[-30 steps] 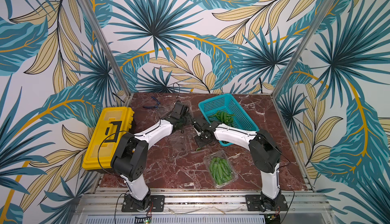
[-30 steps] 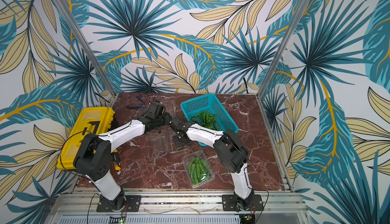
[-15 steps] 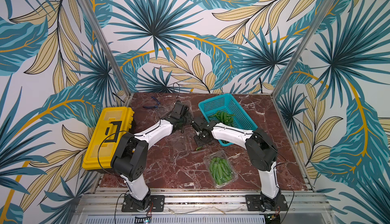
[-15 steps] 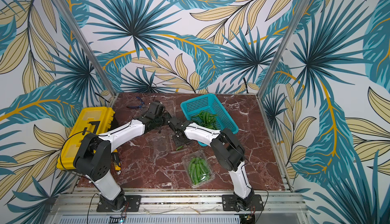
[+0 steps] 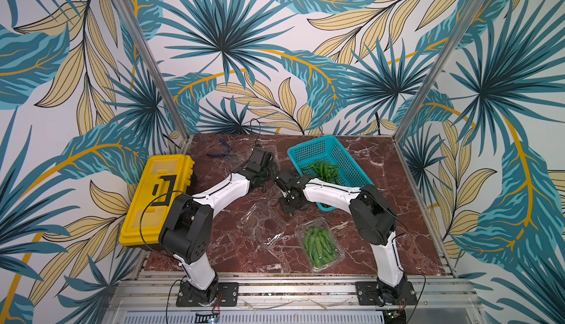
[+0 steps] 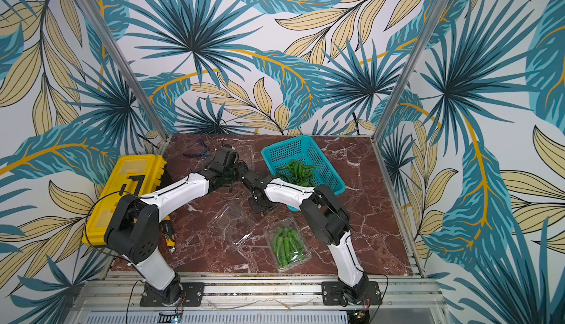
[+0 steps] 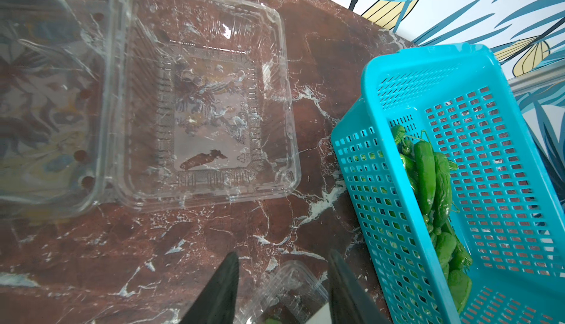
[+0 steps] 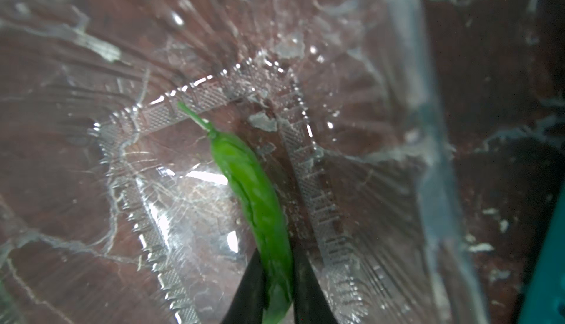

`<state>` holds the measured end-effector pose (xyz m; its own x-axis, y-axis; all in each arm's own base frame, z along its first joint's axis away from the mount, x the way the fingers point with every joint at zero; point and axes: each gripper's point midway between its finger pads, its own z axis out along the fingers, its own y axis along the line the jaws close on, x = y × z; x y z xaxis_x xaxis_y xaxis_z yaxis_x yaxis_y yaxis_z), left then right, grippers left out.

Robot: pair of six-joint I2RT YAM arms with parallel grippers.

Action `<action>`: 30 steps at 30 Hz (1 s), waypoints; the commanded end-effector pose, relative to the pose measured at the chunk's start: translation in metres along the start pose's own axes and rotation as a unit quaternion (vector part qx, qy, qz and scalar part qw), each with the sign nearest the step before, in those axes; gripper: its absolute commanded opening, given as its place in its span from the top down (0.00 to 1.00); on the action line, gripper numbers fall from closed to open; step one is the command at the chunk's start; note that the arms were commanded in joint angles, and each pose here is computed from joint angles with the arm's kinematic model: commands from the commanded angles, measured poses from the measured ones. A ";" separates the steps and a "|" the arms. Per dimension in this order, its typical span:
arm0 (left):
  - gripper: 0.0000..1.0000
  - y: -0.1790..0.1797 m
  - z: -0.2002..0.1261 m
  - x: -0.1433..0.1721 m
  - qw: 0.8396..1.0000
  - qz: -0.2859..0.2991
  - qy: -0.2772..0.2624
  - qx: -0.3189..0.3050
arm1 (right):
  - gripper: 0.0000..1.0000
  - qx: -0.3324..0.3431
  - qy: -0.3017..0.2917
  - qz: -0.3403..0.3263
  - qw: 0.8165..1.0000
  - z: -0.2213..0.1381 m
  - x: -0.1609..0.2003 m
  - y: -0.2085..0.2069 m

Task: Take small green peppers out of containers
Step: Pick up the green pepper from the packing box, then place the green pepper in the basket.

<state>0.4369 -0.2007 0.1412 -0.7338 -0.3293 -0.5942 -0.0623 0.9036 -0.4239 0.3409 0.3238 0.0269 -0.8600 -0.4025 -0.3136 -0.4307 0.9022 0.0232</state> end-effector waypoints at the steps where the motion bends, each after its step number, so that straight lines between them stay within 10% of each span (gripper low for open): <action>1: 0.51 0.001 -0.005 0.001 1.000 0.009 -0.003 0.002 | 0.94 -0.023 -0.034 -0.001 0.999 -0.010 -0.012 0.010; 11: 0.51 0.012 -0.015 0.018 0.997 0.067 0.041 -0.019 | 1.00 0.057 -0.234 0.045 0.969 -0.135 -0.060 -0.061; 19: 0.51 0.024 -0.010 0.053 0.989 0.096 0.106 -0.020 | 0.87 0.068 -0.191 0.235 0.950 -0.100 -0.023 -0.163; 30: 0.51 0.043 0.003 0.075 0.981 0.105 0.155 -0.059 | 0.67 0.045 -0.183 0.273 0.944 -0.084 -0.014 -0.163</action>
<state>0.3881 -0.1934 0.0909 -0.8835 -0.0852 -0.4606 0.0496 0.9608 -0.2728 0.3998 0.1630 0.1113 -0.7878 0.1578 -0.5953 0.0774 0.9843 0.1584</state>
